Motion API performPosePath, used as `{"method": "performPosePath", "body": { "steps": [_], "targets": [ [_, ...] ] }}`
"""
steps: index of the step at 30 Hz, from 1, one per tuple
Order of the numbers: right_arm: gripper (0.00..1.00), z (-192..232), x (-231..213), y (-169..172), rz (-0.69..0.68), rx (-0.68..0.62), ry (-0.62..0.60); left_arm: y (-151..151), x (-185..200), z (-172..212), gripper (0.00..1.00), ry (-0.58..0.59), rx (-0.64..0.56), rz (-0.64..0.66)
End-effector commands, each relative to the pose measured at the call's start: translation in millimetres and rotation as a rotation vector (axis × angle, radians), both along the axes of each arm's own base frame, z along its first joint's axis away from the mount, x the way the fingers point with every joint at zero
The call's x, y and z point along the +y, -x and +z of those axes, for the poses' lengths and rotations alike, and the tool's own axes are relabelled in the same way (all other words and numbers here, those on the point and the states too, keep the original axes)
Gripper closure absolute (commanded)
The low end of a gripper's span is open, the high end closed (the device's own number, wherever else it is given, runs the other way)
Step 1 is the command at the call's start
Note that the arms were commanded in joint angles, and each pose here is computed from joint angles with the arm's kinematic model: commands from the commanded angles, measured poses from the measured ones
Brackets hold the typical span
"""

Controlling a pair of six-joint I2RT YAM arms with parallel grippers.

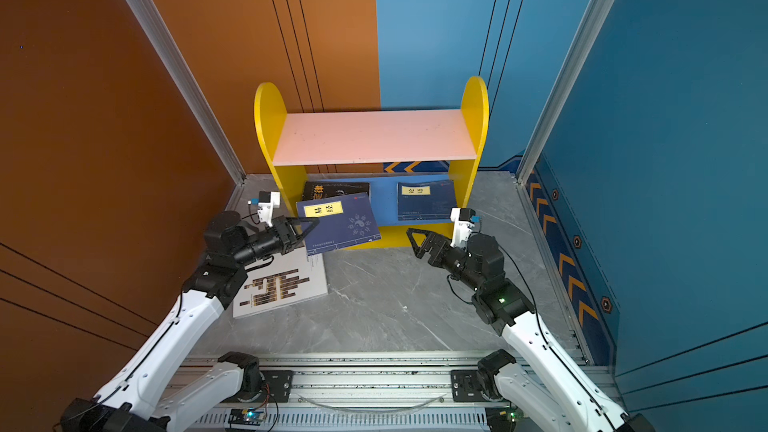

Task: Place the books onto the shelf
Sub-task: 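Lift the dark-blue book with both grippers and carry it toward the blue shelf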

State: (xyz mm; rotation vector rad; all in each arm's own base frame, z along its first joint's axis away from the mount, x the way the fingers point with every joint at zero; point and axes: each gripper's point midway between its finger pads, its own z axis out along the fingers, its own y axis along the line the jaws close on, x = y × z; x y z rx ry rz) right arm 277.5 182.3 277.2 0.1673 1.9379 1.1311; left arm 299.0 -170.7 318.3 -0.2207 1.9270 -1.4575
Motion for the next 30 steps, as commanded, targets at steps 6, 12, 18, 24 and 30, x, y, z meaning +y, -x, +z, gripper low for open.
{"method": "performPosePath", "body": {
  "steps": [6,12,18,24,30],
  "targets": [
    [0.05,2.2,39.6,-5.8,0.189,0.041,-0.166,-15.6,-10.2,19.6,0.93,0.054,-0.101,0.016],
    [0.13,-0.8,58.6,-9.3,0.265,0.074,-0.231,-21.8,-22.1,20.8,0.93,0.072,-0.113,-0.016],
    [0.20,0.0,63.9,-11.4,0.273,0.072,-0.245,-26.0,-34.1,20.8,0.93,0.088,-0.109,-0.054],
    [0.28,-0.5,67.2,-14.2,0.276,0.071,-0.251,-30.3,-45.1,25.8,0.93,0.140,-0.115,-0.090],
    [0.36,0.3,72.0,-22.9,0.274,0.075,-0.277,-29.4,-56.6,22.8,0.94,0.149,-0.096,-0.129]
  ]
}}
